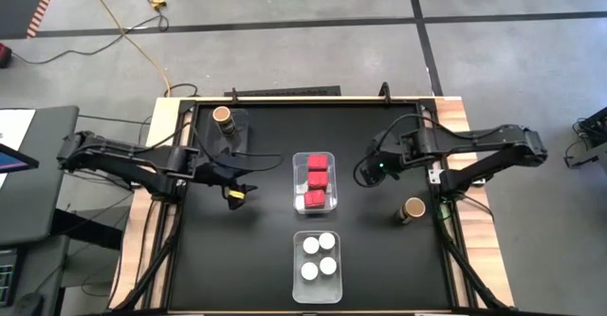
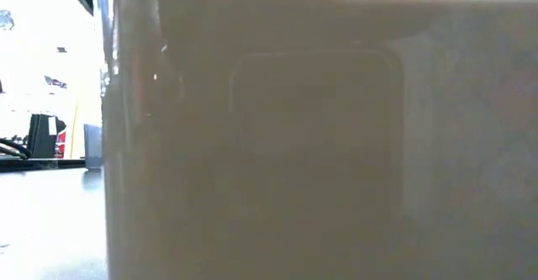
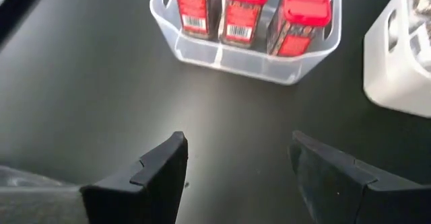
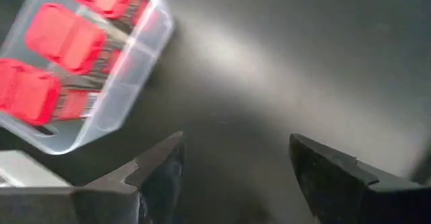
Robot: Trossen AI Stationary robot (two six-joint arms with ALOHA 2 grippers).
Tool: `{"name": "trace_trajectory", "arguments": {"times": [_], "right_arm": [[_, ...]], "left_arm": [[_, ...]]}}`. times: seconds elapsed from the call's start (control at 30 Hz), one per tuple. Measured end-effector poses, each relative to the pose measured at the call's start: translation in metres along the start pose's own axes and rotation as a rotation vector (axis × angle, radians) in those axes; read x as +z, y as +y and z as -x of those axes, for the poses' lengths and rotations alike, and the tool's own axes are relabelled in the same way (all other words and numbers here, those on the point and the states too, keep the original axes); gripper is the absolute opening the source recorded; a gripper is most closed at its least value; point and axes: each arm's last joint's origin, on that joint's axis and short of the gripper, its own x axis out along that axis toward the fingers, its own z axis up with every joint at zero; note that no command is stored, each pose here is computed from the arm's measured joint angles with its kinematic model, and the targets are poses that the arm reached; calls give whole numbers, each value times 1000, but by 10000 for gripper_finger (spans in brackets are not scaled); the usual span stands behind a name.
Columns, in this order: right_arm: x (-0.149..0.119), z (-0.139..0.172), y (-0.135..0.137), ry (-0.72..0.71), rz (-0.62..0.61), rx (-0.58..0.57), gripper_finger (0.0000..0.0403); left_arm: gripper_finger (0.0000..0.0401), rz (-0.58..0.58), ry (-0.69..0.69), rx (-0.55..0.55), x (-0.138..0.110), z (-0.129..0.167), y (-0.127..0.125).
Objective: Sort spices by type
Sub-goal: Put the gold seasoning bottle into the black bin
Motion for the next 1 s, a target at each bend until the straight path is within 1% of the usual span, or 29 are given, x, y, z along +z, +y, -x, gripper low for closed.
{"name": "trace_trajectory", "arguments": {"times": [0.13,0.27,0.43,0.53,0.7,0.73,0.77,0.9,1.0], "right_arm": [[1,-1,3,-4,-13,8,292],[0,-1,3,-6,45,14,292],[5,-2,0,-18,27,-2,302],[6,-3,0,-21,18,-4,324],[6,-2,0,-21,13,-4,387],[6,-2,0,-21,13,-4,393],[6,-2,0,-23,13,-6,394],[6,-2,0,-24,26,-7,377],[6,-2,0,-9,-28,1,372]], "left_arm": [[247,-4,23,6,-8,-4,1],[247,-21,28,7,-10,-6,1],[247,-55,25,5,-9,-6,1],[247,-58,25,5,-9,-6,1],[247,-63,25,5,-9,-6,1],[247,-63,25,5,-9,-6,1],[247,-63,25,5,-9,-6,1],[247,-61,25,5,-9,-6,1],[247,-58,25,5,-9,-6,1]]}}
